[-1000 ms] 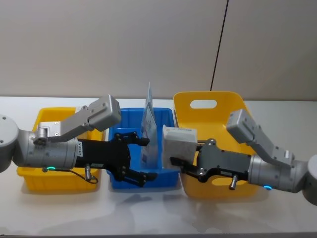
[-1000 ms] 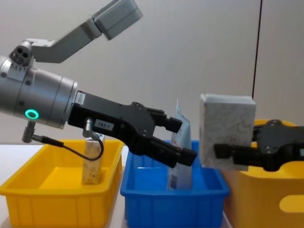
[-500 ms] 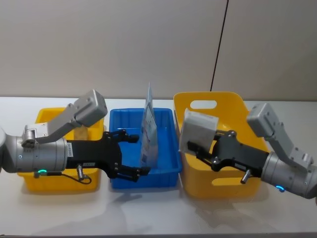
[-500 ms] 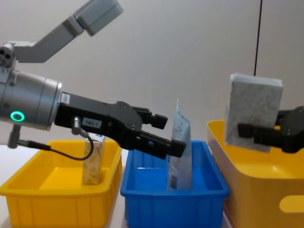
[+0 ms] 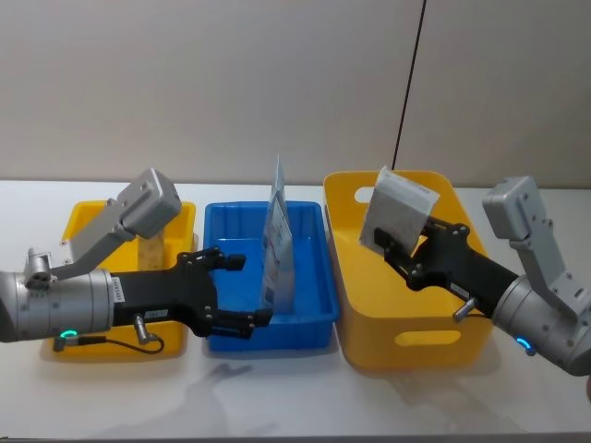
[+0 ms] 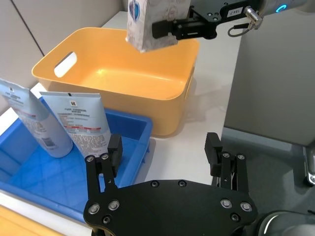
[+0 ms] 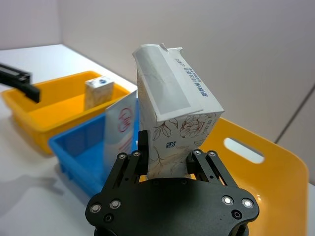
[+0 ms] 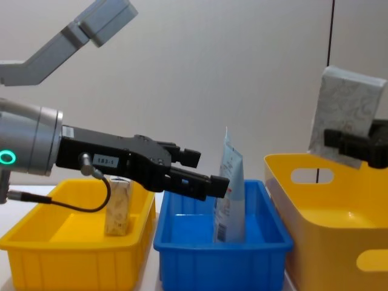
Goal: Bimanual collaborative sorting of washing and personal care products
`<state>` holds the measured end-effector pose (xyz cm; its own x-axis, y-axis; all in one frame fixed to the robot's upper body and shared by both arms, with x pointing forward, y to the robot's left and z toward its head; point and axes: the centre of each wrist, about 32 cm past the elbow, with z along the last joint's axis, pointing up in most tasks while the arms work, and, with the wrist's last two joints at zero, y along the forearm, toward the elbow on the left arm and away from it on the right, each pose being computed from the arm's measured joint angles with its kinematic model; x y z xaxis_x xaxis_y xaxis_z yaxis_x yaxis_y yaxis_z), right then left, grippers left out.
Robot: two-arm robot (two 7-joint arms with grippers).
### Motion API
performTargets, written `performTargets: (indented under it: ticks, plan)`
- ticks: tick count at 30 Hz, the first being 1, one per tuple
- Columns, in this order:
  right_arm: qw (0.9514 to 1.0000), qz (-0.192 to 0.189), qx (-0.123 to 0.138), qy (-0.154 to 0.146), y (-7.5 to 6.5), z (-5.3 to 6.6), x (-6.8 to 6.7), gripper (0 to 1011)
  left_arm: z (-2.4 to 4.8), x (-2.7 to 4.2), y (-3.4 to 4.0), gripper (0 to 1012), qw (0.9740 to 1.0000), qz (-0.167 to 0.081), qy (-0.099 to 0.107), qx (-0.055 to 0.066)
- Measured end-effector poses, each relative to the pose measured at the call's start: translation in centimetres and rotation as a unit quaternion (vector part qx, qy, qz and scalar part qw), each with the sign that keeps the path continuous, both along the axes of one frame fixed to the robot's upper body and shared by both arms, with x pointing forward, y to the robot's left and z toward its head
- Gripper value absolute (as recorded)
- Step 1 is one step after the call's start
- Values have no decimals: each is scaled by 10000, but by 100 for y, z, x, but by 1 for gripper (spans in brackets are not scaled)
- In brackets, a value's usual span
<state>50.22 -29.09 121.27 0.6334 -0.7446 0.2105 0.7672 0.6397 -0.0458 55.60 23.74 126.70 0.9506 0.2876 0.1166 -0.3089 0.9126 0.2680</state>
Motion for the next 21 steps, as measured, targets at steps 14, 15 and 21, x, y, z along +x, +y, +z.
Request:
performTargets:
  ticks: [14, 15, 21]
  plan:
    - [9930, -1134, 249, -209, 229, -16, -99, 370, -33, -290, -31, 1001, 9982, 573, 129, -80]
    - [9921, -1212, 253, -219, 243, -18, -104, 370, -29, -323, -36, 1001, 9978, 648, 126, -75]
    - [9843, -1716, 343, -241, 361, -32, -144, 370, -11, -466, -49, 1001, 9953, 961, 96, -21]
